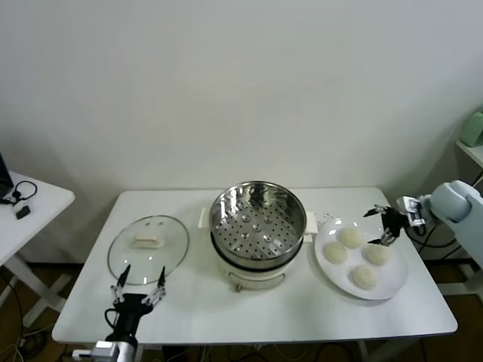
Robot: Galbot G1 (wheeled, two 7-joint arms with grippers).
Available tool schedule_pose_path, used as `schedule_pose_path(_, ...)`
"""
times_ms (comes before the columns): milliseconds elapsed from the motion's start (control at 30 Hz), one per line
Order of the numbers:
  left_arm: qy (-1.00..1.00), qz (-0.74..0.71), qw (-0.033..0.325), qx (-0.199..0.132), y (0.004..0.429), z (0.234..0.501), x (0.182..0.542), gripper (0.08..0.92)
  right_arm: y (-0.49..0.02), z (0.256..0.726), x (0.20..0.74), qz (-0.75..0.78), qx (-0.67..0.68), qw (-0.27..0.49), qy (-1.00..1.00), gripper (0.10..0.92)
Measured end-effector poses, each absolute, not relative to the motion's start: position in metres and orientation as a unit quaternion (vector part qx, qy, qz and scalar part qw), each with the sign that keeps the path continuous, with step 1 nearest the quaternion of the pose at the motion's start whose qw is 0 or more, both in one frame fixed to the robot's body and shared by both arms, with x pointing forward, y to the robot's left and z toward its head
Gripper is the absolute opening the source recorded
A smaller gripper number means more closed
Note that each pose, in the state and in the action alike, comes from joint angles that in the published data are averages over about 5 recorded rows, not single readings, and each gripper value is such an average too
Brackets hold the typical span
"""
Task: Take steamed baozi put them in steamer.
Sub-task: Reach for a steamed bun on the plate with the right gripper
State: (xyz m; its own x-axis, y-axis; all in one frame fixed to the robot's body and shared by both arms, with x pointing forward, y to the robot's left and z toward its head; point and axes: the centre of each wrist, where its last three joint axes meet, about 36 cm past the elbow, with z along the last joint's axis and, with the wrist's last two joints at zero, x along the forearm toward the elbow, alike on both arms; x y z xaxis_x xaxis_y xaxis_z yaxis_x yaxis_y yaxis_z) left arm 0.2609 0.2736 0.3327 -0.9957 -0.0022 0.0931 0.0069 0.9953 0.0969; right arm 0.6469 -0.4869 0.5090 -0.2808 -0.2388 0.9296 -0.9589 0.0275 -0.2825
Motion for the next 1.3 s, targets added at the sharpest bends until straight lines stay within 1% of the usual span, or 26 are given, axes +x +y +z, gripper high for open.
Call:
schedule_pose_path(367,-0.997,-0.051,0.051,0.004,0.277,0.333,0.259,0.823,-0.444,0.485,0.69,0.522,0.505,0.397,-0.561,0.823)
schedule_pose_path(600,-0.997,-0.048,0.055,0.008,0.279,0.331,0.256,0.823,-0.429,0.47,0.7,0.529,0.513,0.411,-0.536,0.823)
schedule_pose_path(1033,-0.997,-0.044,0.058,0.009,0.278,0.328,0.254,0.823,-0.419,0.458,0.71,0.54,0.514,0.418,-0.52,0.822)
schedule_pose_path(1133,-0.997,-0.044,0.059,0.009,0.278,0.328,0.253,0.823,-0.418,0.456,0.71,0.541,0.513,0.42,-0.517,0.811)
schedule_pose_path(1300,-0.997,-0.045,0.06,0.011,0.279,0.328,0.252,0.823,-0.416,0.452,0.712,0.542,0.513,0.423,-0.513,0.768)
